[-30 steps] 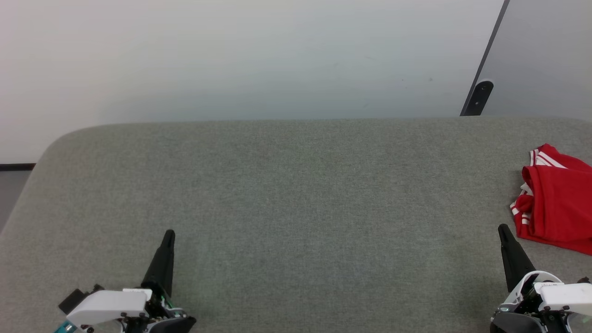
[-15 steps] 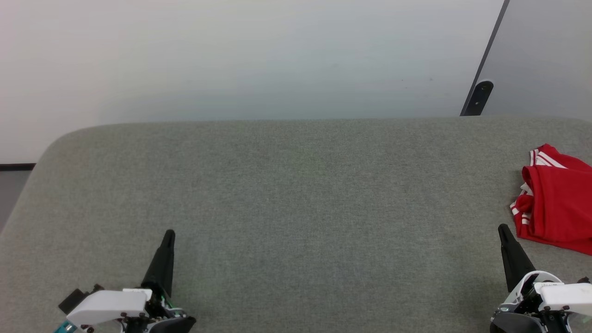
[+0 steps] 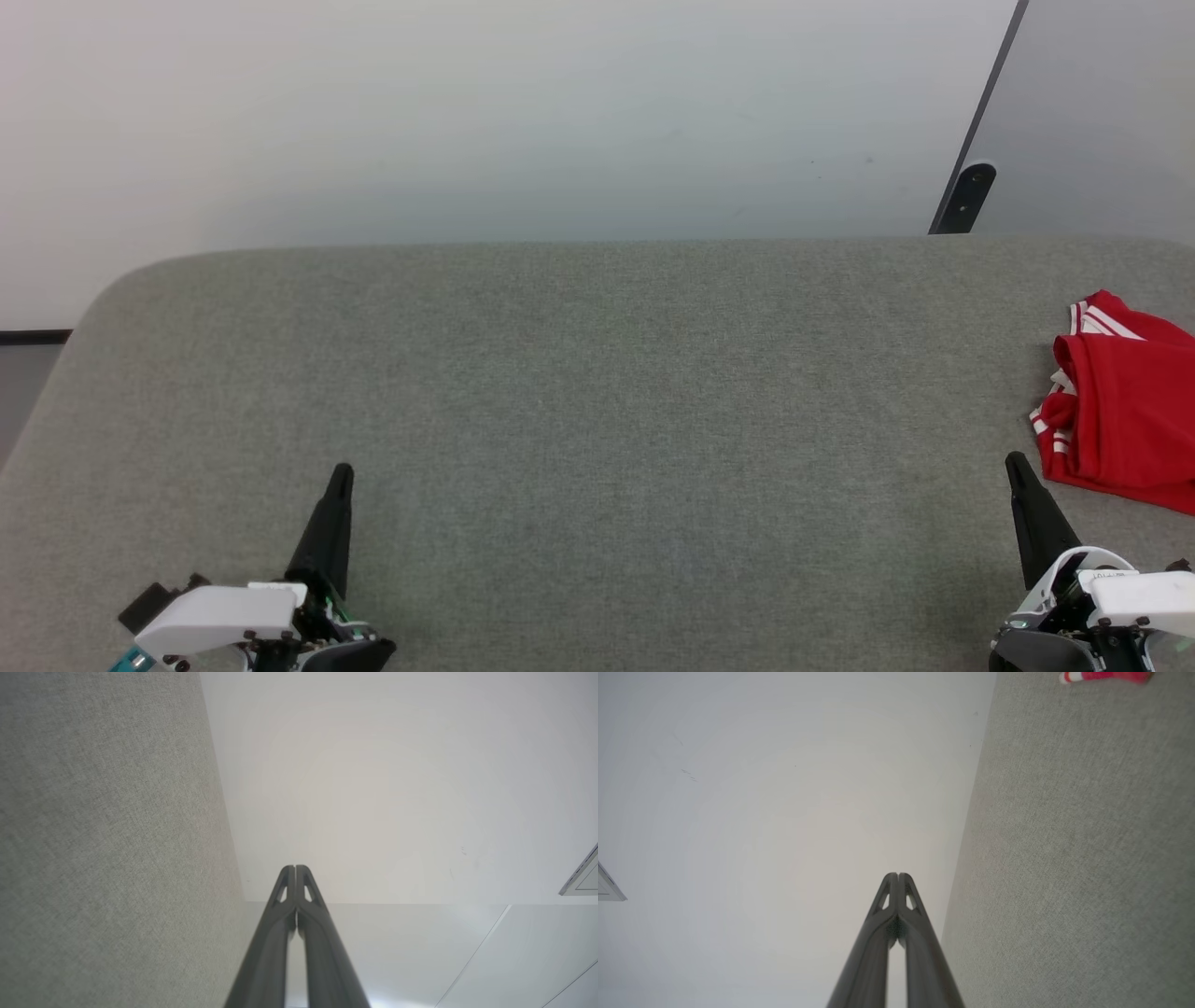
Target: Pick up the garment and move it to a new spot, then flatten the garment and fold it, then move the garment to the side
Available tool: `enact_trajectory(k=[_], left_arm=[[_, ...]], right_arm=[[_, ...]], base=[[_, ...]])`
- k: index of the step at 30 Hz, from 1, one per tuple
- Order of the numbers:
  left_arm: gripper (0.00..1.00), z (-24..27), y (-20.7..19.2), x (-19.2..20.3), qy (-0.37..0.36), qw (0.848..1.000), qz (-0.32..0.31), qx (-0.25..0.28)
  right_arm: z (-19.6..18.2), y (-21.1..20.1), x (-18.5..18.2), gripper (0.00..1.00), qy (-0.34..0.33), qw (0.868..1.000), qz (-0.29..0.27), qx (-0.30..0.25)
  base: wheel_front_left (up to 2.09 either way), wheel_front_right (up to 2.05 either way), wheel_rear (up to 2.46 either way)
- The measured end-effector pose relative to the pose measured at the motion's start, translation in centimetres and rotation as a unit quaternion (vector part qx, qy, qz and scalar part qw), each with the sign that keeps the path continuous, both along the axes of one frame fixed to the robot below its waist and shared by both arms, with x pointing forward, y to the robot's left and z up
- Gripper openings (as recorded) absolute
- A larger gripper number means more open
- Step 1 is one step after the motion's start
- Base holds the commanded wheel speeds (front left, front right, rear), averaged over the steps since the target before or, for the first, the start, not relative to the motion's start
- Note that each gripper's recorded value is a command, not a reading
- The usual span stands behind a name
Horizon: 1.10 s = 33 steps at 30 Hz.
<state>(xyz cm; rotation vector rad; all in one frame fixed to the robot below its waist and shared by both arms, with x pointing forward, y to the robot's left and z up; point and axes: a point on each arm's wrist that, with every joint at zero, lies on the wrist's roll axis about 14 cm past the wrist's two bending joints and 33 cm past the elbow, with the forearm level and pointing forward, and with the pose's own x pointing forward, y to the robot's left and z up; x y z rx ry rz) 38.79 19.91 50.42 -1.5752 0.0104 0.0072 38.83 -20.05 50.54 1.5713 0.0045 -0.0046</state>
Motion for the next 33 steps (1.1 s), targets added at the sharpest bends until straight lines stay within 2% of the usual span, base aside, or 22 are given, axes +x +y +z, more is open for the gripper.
enact_trajectory(k=[33], left_arm=[[0.0,0.0,0.0,0.0,0.0,1.0,0.0,0.0]], right_arm=[[0.0,0.0,0.0,0.0,0.0,1.0,0.0,0.0]], base=[[0.0,0.0,0.0]])
